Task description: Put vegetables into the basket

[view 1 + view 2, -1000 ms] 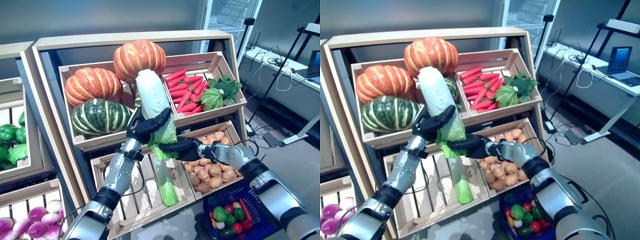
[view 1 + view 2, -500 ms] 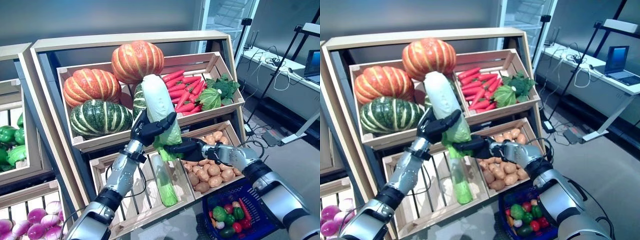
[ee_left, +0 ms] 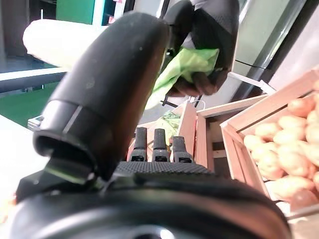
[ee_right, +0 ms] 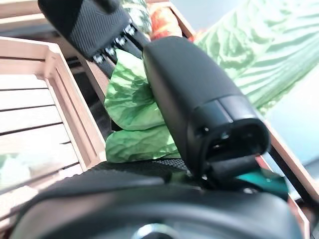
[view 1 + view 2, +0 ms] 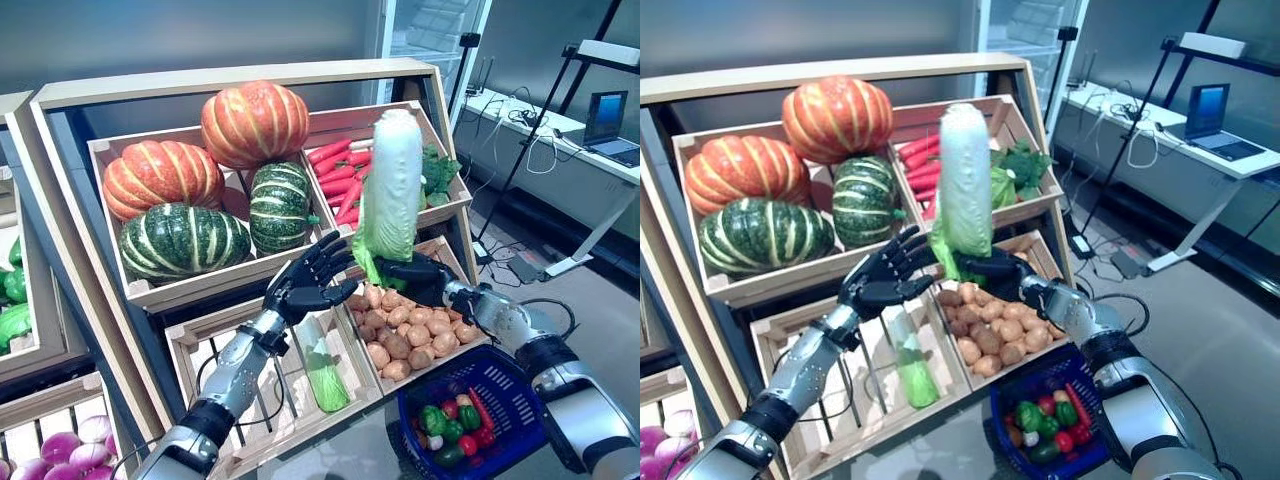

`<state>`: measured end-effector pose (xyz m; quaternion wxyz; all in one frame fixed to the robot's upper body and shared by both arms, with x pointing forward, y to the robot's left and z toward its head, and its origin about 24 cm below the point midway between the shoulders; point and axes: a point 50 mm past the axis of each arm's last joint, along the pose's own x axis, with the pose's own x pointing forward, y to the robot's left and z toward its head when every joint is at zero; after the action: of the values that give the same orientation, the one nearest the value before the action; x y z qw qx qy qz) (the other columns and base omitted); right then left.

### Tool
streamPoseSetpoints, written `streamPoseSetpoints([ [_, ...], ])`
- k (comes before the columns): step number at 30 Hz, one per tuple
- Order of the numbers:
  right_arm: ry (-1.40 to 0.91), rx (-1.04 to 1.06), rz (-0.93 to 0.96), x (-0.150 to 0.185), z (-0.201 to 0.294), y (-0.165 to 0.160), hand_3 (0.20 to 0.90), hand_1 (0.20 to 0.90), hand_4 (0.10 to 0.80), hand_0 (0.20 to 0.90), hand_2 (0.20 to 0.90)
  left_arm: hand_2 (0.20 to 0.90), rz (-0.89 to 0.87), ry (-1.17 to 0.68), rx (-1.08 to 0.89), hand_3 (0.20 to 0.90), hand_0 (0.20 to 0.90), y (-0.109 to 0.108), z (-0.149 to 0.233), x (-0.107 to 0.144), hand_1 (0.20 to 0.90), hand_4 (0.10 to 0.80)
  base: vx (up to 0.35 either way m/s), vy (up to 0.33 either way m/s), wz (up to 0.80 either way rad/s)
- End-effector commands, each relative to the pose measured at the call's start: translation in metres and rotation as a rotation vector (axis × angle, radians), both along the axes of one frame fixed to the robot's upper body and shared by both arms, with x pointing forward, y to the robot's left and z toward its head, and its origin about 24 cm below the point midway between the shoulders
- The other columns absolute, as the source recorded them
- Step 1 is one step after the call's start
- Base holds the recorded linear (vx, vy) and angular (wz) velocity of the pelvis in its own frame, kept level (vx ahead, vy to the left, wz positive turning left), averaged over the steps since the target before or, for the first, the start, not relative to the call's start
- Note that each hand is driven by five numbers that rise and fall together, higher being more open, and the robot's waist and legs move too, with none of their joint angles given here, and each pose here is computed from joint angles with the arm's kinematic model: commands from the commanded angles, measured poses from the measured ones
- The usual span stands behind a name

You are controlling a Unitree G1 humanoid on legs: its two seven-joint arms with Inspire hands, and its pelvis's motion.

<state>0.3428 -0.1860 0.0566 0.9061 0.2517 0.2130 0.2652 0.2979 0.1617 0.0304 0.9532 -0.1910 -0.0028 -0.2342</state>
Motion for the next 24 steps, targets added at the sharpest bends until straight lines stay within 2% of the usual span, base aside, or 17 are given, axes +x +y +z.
streamPoseSetpoints([
  [1,-0.205,0.104,-0.143,0.017,0.039,-0.028,0.3,0.3,0.4,0.3,0.3,0.9,0.032,-0.176,0.023,0.9,0.9,0.01,0.039,0.025,0.9,0.8,-0.015,0.004,-0.17],
  [8,-0.198,0.097,-0.274,0.0,0.027,-0.063,0.3,0.3,0.4,0.3,0.3,0.9,0.091,-0.168,0.057,0.9,0.9,0.03,0.034,0.018,0.9,0.8,-0.005,0.002,-0.05],
  [16,-0.119,0.061,-0.595,-0.036,-0.008,-0.115,0.3,0.3,0.4,0.3,0.3,0.9,0.274,-0.111,0.119,0.9,0.9,0.069,0.019,0.004,0.9,0.8,0.008,0.0,-0.12],
  [20,-0.083,0.066,-0.702,-0.058,-0.03,-0.127,0.3,0.3,0.4,0.3,0.3,0.9,0.316,-0.09,0.13,0.9,0.9,0.077,0.013,-0.004,0.9,0.8,0.006,-0.005,-0.18],
  [24,-0.092,0.096,-0.822,-0.065,-0.034,-0.139,0.3,0.3,0.4,0.3,0.3,0.9,0.358,-0.112,0.115,0.9,0.9,0.086,0.02,-0.002,0.9,0.8,-0.145,-0.043,-0.21],
])
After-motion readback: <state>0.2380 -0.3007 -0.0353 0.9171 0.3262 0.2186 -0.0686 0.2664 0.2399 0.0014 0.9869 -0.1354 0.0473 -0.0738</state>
